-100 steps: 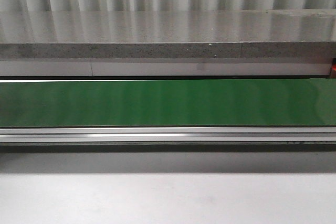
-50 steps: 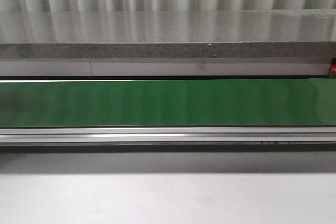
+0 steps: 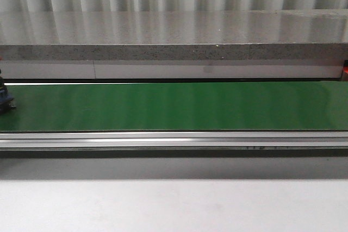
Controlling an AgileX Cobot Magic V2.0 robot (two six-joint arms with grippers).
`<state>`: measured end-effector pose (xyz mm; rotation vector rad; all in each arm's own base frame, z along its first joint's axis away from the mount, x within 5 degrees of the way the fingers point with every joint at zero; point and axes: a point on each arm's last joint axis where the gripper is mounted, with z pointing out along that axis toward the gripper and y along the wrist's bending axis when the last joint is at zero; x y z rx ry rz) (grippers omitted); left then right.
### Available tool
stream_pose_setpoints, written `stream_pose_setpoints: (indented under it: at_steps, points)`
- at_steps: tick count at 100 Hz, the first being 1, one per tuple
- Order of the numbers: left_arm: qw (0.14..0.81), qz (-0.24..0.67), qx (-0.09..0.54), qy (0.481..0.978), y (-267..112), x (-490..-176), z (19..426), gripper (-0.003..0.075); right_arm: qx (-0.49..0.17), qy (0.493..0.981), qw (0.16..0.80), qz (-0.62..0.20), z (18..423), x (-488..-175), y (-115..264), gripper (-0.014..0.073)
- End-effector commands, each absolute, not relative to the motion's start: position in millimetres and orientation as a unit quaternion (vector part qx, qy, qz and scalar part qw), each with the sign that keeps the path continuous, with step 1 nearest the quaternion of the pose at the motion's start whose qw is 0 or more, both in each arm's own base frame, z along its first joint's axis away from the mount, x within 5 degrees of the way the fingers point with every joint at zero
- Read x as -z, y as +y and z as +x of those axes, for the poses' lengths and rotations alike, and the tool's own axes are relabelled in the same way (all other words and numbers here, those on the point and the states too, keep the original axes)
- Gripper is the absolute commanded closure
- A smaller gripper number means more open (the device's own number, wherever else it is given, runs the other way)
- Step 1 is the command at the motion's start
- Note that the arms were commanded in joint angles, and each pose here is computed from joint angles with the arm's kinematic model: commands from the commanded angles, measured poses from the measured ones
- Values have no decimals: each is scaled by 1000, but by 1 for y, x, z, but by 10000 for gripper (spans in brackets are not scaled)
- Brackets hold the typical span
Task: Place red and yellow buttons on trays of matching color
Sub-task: 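Grasp the last yellow push-button from the table with the left gripper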
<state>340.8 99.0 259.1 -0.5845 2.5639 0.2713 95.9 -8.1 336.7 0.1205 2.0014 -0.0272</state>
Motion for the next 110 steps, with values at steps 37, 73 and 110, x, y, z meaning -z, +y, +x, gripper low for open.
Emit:
stream_pose_setpoints:
  at_steps: [37,73,110]
  points:
    - [270,-243,-101,926,139,-243,383,167,18,815,578,45,97,-351,-9,662]
    - [252,-238,-100,933,146,-217,404,213,18,815,578,45,97,-351,-9,662]
    - [264,-244,-101,928,144,-242,403,729,18,815,578,45,97,-351,-9,662]
